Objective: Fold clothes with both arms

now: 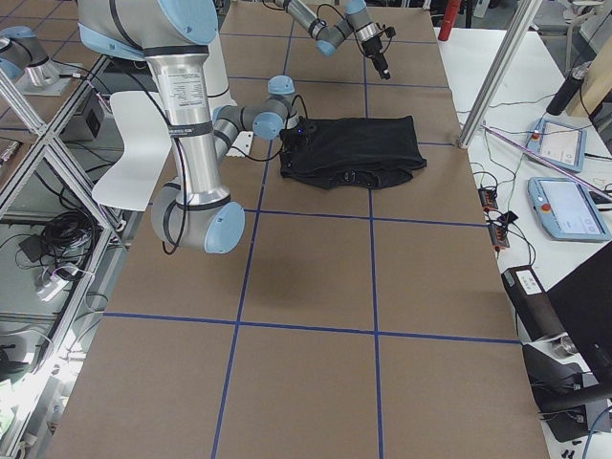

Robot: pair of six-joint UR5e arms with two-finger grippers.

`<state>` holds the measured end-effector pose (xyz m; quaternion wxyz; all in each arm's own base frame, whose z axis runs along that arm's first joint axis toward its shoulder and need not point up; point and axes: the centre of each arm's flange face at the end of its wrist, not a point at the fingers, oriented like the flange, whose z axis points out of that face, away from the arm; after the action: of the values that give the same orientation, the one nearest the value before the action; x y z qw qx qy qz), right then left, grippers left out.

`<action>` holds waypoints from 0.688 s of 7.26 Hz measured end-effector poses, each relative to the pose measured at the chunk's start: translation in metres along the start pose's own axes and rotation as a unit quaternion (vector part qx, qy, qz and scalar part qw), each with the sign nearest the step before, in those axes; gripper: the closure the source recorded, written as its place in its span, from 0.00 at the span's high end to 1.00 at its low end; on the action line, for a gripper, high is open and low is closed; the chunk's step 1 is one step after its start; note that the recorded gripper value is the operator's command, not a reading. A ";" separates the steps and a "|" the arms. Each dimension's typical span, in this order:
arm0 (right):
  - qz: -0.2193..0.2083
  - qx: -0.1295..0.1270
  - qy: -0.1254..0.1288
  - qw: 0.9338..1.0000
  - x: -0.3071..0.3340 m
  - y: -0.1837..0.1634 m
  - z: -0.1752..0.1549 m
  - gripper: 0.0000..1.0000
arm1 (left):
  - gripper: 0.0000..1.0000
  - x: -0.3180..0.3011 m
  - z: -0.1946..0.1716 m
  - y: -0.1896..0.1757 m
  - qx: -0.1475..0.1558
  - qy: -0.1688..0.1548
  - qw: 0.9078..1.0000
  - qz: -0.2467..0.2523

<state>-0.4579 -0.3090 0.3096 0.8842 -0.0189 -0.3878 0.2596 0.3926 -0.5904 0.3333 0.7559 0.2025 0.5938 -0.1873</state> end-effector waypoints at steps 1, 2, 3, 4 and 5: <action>0.105 0.028 -0.009 0.994 0.000 -0.003 0.008 0.93 | 1.00 0.000 0.000 0.000 0.000 0.000 1.000 0.000; 0.179 0.047 -0.014 0.983 0.001 -0.001 0.018 0.90 | 1.00 -0.001 0.000 0.000 -0.001 -0.001 1.000 0.000; 0.210 0.054 -0.014 0.976 0.002 0.004 0.026 0.88 | 1.00 -0.001 0.001 0.000 -0.001 -0.001 1.000 0.000; 0.221 0.057 -0.011 0.974 0.005 0.007 0.031 0.88 | 1.00 -0.002 0.001 0.000 -0.001 -0.002 1.000 0.000; 0.222 0.056 -0.007 0.973 0.007 0.012 0.038 0.88 | 1.00 -0.002 0.001 0.000 -0.001 -0.002 1.000 0.000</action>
<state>-0.4853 -0.3016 0.3380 0.8014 -0.0531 -0.3648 0.4710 0.3932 -0.5904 0.3354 0.7571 0.2010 0.5928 -0.1873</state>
